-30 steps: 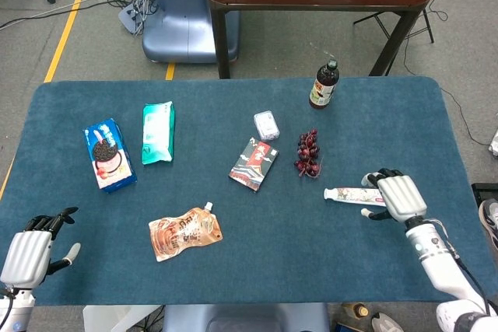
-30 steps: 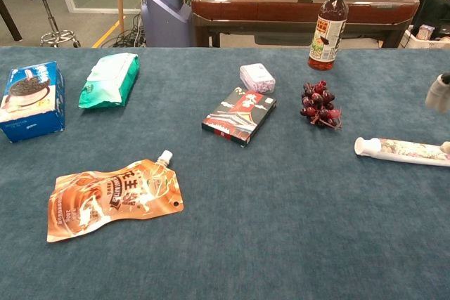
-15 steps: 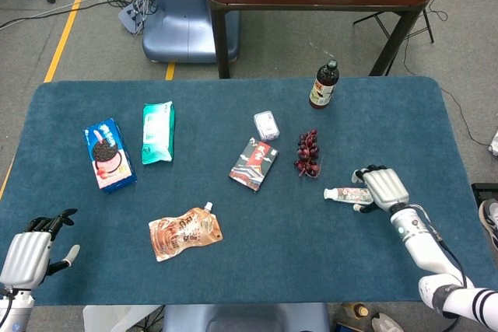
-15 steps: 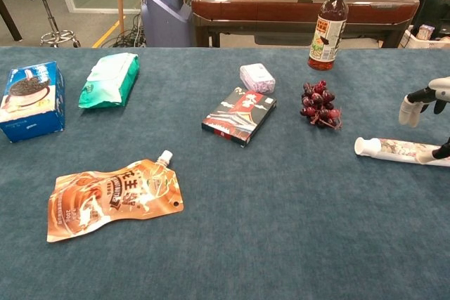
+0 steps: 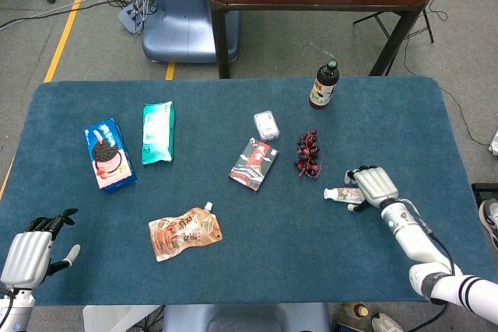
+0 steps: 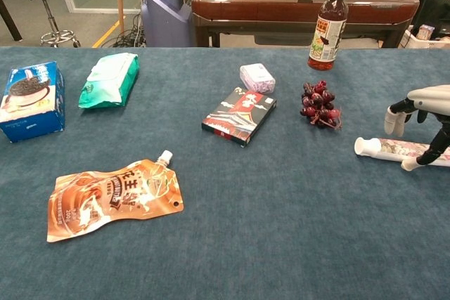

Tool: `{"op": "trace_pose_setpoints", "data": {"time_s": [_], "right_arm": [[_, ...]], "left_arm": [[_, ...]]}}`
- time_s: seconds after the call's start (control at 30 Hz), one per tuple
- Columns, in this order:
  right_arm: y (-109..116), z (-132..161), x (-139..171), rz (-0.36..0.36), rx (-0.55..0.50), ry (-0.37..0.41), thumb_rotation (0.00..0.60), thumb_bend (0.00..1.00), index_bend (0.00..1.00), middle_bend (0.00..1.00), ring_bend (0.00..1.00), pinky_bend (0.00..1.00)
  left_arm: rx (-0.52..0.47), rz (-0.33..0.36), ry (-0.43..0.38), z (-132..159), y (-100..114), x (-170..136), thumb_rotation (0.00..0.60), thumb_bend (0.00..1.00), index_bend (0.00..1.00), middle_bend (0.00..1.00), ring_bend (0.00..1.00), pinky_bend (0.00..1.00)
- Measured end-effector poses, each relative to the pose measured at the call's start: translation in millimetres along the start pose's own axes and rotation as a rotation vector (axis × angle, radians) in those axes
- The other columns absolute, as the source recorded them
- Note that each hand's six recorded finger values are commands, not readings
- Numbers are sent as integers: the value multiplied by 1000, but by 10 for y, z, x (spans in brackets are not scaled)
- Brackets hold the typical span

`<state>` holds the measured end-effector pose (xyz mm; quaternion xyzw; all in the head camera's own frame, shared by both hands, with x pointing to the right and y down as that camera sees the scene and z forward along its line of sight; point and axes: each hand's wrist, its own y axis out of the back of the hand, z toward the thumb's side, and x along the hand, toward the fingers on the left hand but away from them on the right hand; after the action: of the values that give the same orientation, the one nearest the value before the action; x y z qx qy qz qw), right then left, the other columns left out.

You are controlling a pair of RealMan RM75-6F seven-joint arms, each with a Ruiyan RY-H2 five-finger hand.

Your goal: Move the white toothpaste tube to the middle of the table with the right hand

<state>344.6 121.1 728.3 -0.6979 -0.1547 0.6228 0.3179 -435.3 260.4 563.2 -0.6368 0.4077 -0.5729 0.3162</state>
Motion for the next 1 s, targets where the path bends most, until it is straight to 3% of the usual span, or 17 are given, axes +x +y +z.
{"op": "trace_pose_setpoints", "data": {"time_s": [0.2, 0.57, 0.73, 1.0], "right_arm": [[-4, 4, -60, 16, 5, -7, 600, 260, 356, 400, 244, 261], [-101, 10, -94, 69, 19, -15, 600, 308, 380, 424, 261, 259], [-100, 12, -88, 73, 25, -13, 600, 410, 430, 459, 295, 260], [-37, 74, -83, 73, 30, 9, 600, 693, 549, 552, 399, 294]], "left_arm": [[2, 1, 9, -26, 1, -10, 600, 257, 192, 359, 346, 225], [1, 1, 17, -59, -1, -27, 600, 257, 189, 357, 346, 216], [-2, 4, 17, -66, 0, -24, 600, 256, 187, 357, 346, 214], [-2, -2, 14, -72, -12, -15, 600, 256, 186, 355, 346, 214]]}}
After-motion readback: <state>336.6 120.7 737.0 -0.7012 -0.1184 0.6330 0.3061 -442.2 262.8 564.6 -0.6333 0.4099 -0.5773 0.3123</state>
